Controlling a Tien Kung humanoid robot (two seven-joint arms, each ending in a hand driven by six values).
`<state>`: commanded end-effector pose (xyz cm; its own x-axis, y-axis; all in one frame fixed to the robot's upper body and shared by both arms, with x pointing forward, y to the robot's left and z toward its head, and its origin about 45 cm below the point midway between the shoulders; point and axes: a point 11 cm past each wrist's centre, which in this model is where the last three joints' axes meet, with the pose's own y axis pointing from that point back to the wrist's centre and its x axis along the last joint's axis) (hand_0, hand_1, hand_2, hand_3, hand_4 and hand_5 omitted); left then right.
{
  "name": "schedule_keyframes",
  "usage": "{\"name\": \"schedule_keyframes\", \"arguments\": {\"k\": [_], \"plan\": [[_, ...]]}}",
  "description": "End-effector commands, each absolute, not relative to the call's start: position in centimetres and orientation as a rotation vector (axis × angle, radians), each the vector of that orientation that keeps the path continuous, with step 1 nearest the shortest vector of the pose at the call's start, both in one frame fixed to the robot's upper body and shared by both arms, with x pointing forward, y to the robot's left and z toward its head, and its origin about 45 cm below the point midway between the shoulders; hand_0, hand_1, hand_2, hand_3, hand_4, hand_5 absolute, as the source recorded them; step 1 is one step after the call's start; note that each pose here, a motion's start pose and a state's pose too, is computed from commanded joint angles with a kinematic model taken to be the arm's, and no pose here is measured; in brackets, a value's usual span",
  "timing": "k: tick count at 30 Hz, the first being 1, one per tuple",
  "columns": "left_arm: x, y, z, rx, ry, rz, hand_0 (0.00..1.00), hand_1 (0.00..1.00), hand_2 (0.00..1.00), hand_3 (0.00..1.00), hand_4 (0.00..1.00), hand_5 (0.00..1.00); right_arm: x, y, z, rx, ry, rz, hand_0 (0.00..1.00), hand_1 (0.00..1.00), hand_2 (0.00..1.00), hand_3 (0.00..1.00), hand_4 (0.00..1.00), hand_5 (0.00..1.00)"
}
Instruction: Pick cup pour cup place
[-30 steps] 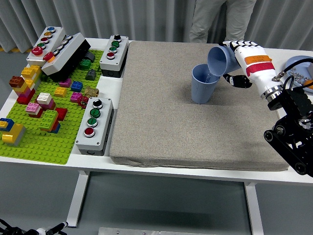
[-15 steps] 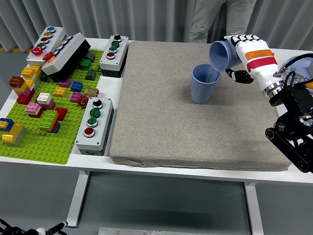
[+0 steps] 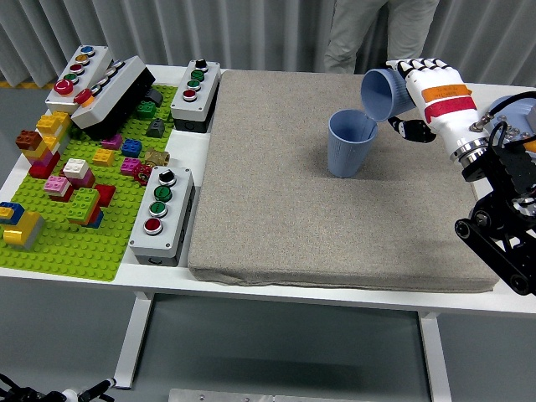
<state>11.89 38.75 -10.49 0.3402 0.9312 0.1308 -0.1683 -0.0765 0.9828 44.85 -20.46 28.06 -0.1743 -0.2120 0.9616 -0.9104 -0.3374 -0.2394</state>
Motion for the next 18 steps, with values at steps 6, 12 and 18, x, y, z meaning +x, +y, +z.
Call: {"name": "schedule_keyframes", "arguments": {"k": [6,12,18], "plan": [[12.0,38.77,-10.46,1.32,0.781,1.084,0.842,0.845,0.876,0.779,0.593,0.998,44.85,-20.46,28.23,1.501,-1.298,1.569,0.787,0.66,0.533,0.572,0.688,0.087],[12.01,38.8,-10.45,1.32,0.78,1.085,0.843,0.845,0.875,0.779,0.593,0.998,44.83,-20.4,28.35,1.489,-1.299,1.572,0.79,0.66,0.534,0.569,0.689,0.087],[11.97,38.79,-10.46,1.32,0.782,1.085,0.843,0.845,0.875,0.779,0.593,0.998,44.8,-20.27,28.22,1.512,-1.308,1.559,0.79,0.66,0.534,0.57,0.691,0.086]]}}
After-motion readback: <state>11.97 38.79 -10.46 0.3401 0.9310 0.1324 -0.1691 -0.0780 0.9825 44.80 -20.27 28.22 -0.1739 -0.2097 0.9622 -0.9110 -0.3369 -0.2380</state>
